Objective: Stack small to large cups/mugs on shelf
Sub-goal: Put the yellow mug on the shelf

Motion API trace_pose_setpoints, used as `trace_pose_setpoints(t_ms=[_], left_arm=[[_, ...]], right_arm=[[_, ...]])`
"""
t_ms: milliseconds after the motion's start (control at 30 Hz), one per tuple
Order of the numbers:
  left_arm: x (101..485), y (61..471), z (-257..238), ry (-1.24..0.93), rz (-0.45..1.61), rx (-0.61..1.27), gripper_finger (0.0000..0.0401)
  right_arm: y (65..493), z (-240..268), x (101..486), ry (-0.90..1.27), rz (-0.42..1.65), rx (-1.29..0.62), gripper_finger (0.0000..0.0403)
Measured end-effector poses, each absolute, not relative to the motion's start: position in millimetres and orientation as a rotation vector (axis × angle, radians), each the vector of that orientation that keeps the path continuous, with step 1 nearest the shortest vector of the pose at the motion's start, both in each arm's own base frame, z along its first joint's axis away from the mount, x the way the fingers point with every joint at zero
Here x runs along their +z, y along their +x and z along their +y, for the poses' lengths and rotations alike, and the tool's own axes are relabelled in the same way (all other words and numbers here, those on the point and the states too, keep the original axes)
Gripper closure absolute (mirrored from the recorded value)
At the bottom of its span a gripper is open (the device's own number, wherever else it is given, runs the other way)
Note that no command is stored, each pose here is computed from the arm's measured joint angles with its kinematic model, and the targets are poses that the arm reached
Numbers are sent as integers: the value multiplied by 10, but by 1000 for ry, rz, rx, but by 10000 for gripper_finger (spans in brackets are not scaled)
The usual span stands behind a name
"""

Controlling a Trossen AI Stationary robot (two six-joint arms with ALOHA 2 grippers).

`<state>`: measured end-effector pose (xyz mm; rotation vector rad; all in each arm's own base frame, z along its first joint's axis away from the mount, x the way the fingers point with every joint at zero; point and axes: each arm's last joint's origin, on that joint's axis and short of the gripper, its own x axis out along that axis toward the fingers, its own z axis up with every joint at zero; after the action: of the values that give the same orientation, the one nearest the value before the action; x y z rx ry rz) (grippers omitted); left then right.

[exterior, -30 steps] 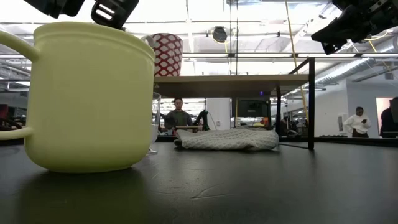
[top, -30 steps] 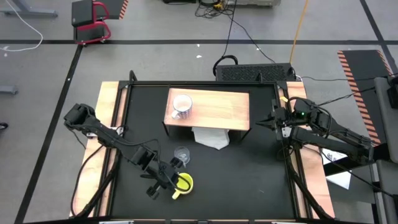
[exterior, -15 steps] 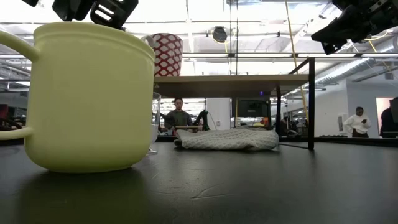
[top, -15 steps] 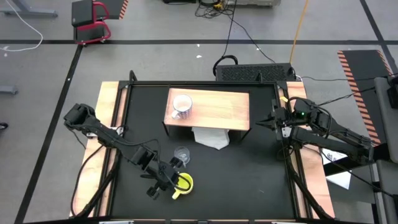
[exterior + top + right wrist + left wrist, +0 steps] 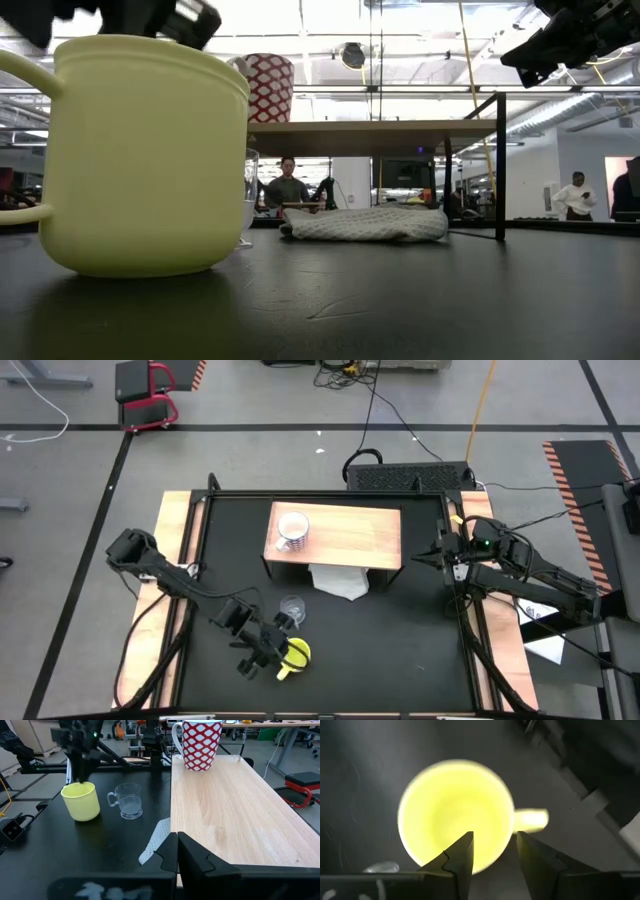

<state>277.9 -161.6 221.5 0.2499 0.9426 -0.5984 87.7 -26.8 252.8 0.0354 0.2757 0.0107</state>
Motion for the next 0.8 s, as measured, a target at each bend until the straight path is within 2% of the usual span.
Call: trace_pose_setpoints(t_ms=[233,800], left_arm=[[2038,2826,-1642,274,1004,-597,249],[2039,2831,-1643,266,1002,-586,249]], right_arm=[[877,-268,2529,35,276,10,403],[877,-268,2529,32,275,11,403]])
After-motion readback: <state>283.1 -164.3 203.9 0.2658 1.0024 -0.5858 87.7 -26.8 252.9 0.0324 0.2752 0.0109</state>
